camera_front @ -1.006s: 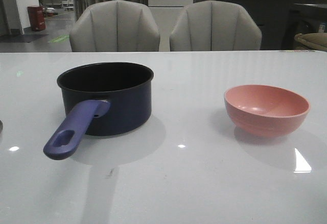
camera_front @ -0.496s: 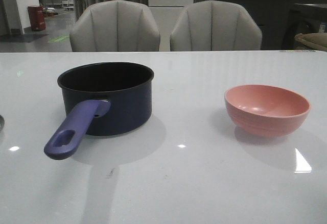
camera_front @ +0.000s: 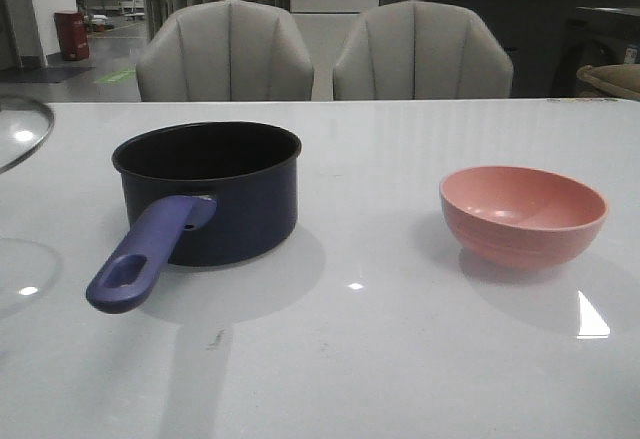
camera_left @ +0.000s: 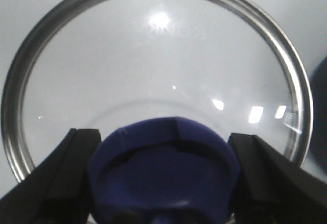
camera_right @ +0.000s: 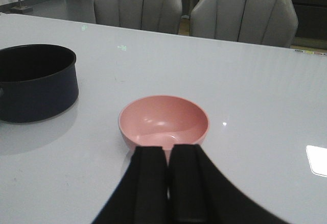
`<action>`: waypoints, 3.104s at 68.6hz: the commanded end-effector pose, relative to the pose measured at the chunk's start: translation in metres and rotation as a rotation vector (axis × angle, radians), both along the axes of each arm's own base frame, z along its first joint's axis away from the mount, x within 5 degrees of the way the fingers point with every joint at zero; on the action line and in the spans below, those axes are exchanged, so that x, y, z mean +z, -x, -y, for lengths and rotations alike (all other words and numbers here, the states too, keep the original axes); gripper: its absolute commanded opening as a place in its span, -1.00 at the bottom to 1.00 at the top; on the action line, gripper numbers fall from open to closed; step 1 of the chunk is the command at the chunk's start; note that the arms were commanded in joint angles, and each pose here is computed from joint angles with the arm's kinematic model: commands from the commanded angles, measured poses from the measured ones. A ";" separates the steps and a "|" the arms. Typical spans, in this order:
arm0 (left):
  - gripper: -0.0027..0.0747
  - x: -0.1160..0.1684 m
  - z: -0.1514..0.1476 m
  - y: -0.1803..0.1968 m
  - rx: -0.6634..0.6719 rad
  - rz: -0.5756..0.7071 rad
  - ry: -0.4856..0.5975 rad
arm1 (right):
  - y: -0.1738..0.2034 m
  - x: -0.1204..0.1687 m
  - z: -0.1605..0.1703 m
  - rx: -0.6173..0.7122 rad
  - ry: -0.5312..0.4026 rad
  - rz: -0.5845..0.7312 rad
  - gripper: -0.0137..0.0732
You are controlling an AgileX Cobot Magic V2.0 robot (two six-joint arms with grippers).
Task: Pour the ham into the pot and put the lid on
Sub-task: 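Carry the glass lid with the left gripper over the saucepan, then lower the lid onto the saucepan, open the left gripper, lift away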
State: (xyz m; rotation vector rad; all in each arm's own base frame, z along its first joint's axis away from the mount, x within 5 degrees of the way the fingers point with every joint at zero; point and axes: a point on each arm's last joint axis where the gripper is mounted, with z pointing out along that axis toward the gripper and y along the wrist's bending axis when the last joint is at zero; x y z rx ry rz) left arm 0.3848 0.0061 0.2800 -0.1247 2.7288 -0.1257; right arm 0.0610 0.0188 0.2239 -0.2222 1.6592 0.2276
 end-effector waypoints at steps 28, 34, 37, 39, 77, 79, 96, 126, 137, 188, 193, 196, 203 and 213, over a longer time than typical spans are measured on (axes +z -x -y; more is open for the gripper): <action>-0.35 0.079 0.143 -0.008 -0.359 0.223 0.048 | -0.001 0.016 0.001 -0.013 -0.026 0.090 -0.34; -0.35 0.074 0.155 -0.012 -0.388 0.180 0.042 | -0.001 0.016 0.001 -0.013 -0.026 0.090 -0.34; -0.35 0.070 0.159 -0.015 -0.397 0.159 0.040 | -0.001 0.016 0.001 -0.013 -0.026 0.090 -0.34; -0.35 0.069 0.159 -0.016 -0.398 0.150 0.038 | -0.001 0.016 0.001 -0.013 -0.026 0.090 -0.34; -0.34 0.055 0.178 -0.023 -0.456 0.106 0.059 | -0.001 0.016 0.001 -0.013 -0.026 0.090 -0.34; -0.34 0.055 0.179 -0.023 -0.462 0.101 0.062 | -0.001 0.016 0.001 -0.013 -0.026 0.090 -0.34; -0.33 0.051 0.180 -0.025 -0.463 0.093 0.063 | -0.001 0.016 0.001 -0.013 -0.026 0.090 -0.34; 0.31 0.022 0.184 -0.035 -0.463 0.022 0.053 | -0.001 0.016 0.001 -0.013 -0.026 0.090 -0.34; 0.67 0.022 0.184 -0.036 -0.463 0.024 0.053 | -0.001 0.016 0.001 -0.013 -0.026 0.090 -0.34; 0.80 0.092 0.168 -0.018 -0.459 0.191 -0.026 | -0.001 0.016 0.001 -0.013 -0.026 0.090 -0.34; 0.80 0.101 0.166 -0.012 -0.460 0.196 -0.023 | -0.001 0.016 0.001 -0.013 -0.026 0.090 -0.34; 0.80 0.105 0.164 -0.007 -0.465 0.204 -0.025 | -0.001 0.016 0.001 -0.013 -0.026 0.090 -0.34; 0.80 0.115 0.160 0.004 -0.474 0.220 -0.029 | -0.001 0.016 0.001 -0.013 -0.026 0.090 -0.34; 0.80 0.124 0.150 0.026 -0.468 0.248 -0.044 | -0.001 0.016 0.001 -0.013 -0.026 0.090 -0.34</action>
